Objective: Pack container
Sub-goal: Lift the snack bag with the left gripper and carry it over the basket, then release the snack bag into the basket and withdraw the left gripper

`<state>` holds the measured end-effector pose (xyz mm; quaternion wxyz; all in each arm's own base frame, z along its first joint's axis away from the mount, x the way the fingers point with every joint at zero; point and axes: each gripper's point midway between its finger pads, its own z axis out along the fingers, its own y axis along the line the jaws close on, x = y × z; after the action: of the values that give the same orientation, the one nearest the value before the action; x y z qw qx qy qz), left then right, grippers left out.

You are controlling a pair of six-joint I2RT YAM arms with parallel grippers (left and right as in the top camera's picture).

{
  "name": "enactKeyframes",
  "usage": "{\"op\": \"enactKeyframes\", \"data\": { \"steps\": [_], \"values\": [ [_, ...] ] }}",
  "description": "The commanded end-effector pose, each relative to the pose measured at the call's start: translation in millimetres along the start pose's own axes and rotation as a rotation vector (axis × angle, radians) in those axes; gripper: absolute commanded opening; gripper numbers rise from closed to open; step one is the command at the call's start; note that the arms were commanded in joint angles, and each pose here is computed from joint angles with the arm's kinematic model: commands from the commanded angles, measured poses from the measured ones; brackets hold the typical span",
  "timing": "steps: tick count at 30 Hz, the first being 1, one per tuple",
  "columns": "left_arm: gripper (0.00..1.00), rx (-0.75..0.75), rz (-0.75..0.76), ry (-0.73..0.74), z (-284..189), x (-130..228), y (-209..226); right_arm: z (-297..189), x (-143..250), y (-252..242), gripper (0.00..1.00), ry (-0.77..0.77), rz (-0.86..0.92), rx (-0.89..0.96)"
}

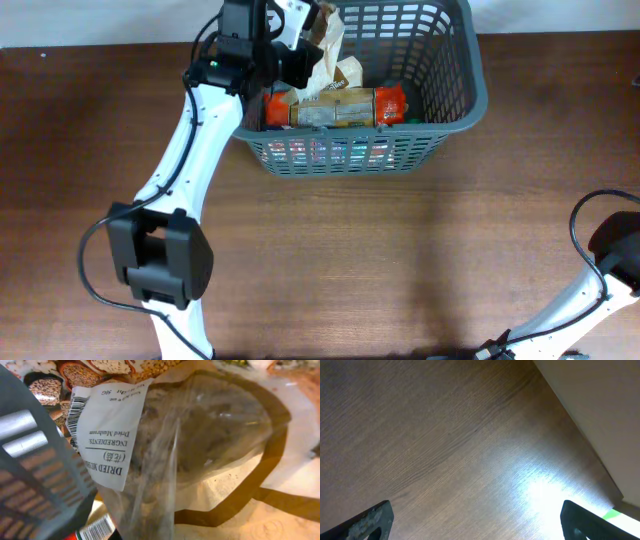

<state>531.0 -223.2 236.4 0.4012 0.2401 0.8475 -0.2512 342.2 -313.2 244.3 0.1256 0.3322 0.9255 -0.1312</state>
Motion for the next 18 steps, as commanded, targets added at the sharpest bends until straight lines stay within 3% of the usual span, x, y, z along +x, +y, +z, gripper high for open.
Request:
{"op": "enactKeyframes", "data": {
  "steps": [1,4,6,7,8,9,10,12,14,18],
  "values": [
    [0.02,-0.043,-0.028,0.047,8.8,15.1,9.7,-0.6,0.5,-2.4,0.99,0.0,0.018,0.0],
    [0.02,-0.08,-0.04,0.078,8.3,23.1,16.1,-0.6,0.5,-2.5,0.99,0.0,0.018,0.0],
    [0.09,-0.09,-0.039,0.086,8.0,25.0,17.7,-0.6,0.5,-2.5,0.99,0.0,0.018,0.0],
    [0.16,-0.091,-0.039,0.086,8.0,25.0,17.9,-0.6,0.5,-2.5,0.99,0.0,0.018,0.0],
    [0.31,-0.093,-0.038,0.086,8.0,25.0,18.2,-0.6,0.5,-2.5,0.99,0.0,0.018,0.0],
    [0.52,-0.093,-0.035,0.086,8.0,25.0,18.3,-0.6,0.5,-2.5,0.99,0.0,0.018,0.0],
    [0.6,-0.094,-0.035,0.086,7.7,24.8,18.8,-0.6,0.5,-2.5,0.99,0.0,0.018,0.0],
    [0.66,-0.097,-0.038,0.083,6.4,24.1,21.0,-0.6,0.5,-2.4,0.99,0.0,0.018,0.0],
    [0.78,-0.103,-0.04,0.072,1.8,20.2,24.3,-0.6,0.5,-2.5,0.99,0.0,0.018,0.0],
    [0.87,-0.093,-0.032,0.014,-21.9,-3.0,24.0,-0.6,0.5,-2.5,0.99,0.0,0.018,0.0]
  ]
}}
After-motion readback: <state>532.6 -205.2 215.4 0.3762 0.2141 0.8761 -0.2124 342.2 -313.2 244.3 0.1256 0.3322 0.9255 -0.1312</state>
